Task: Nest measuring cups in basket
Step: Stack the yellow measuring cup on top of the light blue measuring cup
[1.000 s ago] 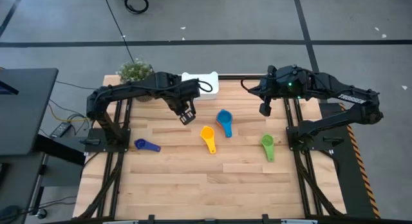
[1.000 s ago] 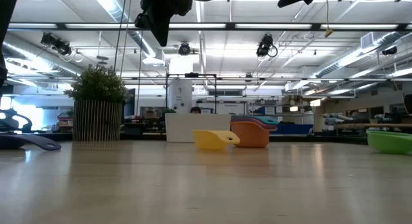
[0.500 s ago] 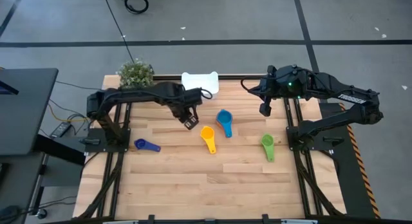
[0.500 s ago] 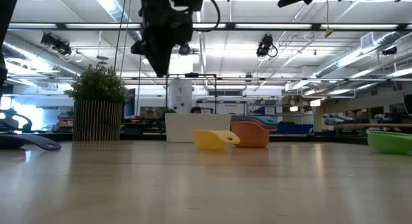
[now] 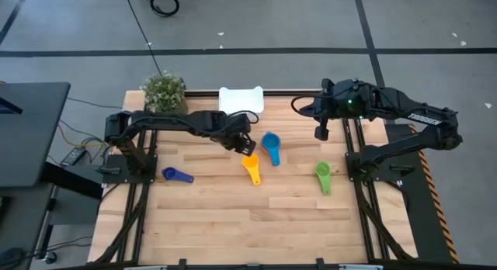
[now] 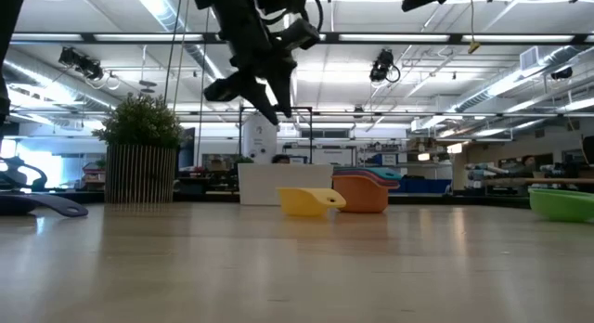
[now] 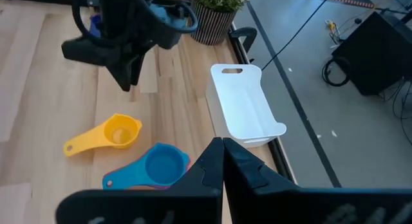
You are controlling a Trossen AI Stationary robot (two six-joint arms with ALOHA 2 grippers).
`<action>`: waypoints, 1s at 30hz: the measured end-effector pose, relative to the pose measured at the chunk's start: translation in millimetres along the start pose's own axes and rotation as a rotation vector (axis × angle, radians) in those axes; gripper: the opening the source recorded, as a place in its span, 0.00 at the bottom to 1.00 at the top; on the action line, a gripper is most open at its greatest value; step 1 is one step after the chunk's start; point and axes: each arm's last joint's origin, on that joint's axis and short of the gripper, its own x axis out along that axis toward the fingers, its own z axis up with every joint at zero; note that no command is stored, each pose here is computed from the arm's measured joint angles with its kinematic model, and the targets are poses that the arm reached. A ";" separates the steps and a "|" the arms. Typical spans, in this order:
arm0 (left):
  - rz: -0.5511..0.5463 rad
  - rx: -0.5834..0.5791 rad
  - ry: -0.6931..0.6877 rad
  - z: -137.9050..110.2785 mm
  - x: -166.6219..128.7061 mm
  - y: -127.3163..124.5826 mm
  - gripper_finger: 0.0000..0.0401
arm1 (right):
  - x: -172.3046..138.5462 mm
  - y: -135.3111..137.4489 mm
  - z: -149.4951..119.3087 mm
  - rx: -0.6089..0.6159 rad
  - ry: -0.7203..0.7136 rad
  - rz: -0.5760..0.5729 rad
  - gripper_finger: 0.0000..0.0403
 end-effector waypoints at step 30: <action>0.181 -0.056 -0.034 -22.7 72.7 -5.8 0.27 | -57.1 -8.6 -9.3 0.039 -0.192 -0.034 0.02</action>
